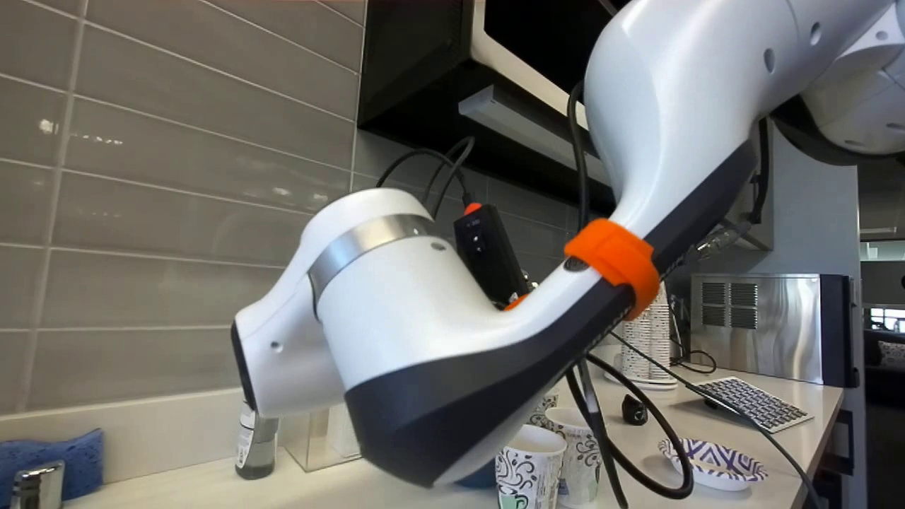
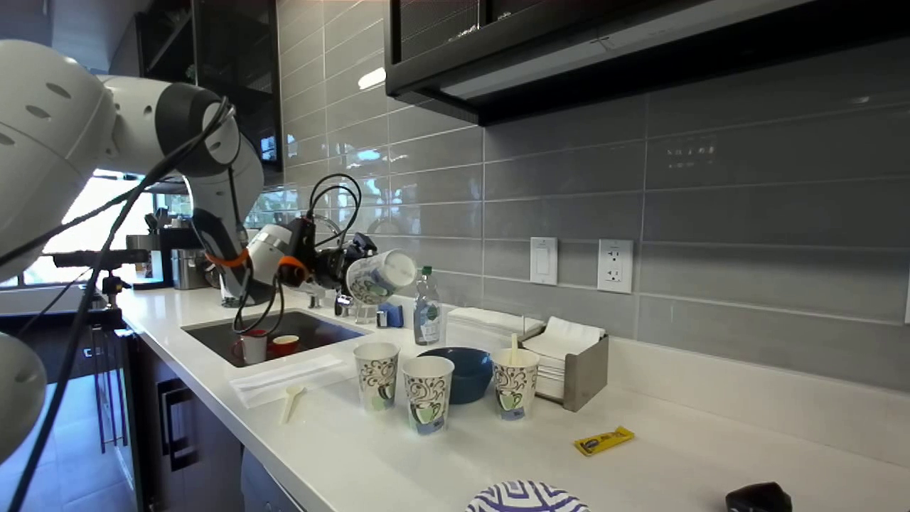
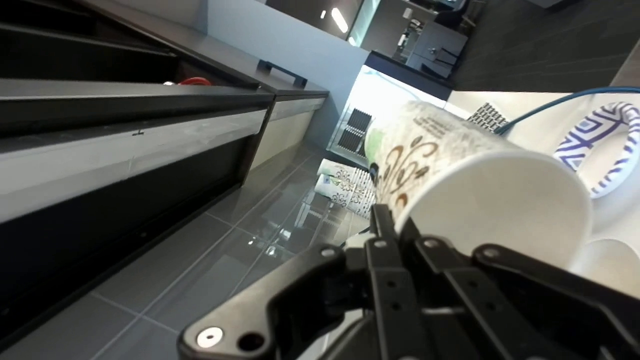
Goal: Pour the contents from one cup to the other
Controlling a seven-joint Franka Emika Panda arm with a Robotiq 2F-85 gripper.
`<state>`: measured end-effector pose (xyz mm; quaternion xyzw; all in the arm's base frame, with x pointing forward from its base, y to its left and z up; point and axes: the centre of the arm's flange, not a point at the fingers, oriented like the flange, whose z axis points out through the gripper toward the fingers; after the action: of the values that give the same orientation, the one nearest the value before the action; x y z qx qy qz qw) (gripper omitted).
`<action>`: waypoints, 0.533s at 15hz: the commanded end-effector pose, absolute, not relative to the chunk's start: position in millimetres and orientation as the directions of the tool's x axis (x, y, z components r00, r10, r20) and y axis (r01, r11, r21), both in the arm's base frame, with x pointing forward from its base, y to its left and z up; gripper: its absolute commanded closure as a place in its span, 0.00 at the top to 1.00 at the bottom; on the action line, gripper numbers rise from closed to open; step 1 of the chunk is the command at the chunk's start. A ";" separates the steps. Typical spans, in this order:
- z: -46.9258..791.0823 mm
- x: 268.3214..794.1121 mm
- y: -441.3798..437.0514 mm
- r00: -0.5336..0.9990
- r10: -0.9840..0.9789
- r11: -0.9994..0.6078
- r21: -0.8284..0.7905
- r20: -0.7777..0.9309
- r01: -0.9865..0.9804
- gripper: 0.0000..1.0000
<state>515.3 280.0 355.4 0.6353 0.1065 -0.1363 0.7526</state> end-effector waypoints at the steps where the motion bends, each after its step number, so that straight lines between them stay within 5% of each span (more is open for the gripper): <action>1: 385.9 490.5 265.8 0.970 -0.059 0.023 0.971 -0.235 0.236 0.01; 8: 408.7 490.4 267.4 0.988 -0.093 -0.065 0.991 -0.125 0.119 0.04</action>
<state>490.3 267.3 408.7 0.7258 0.0090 -0.0776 0.6834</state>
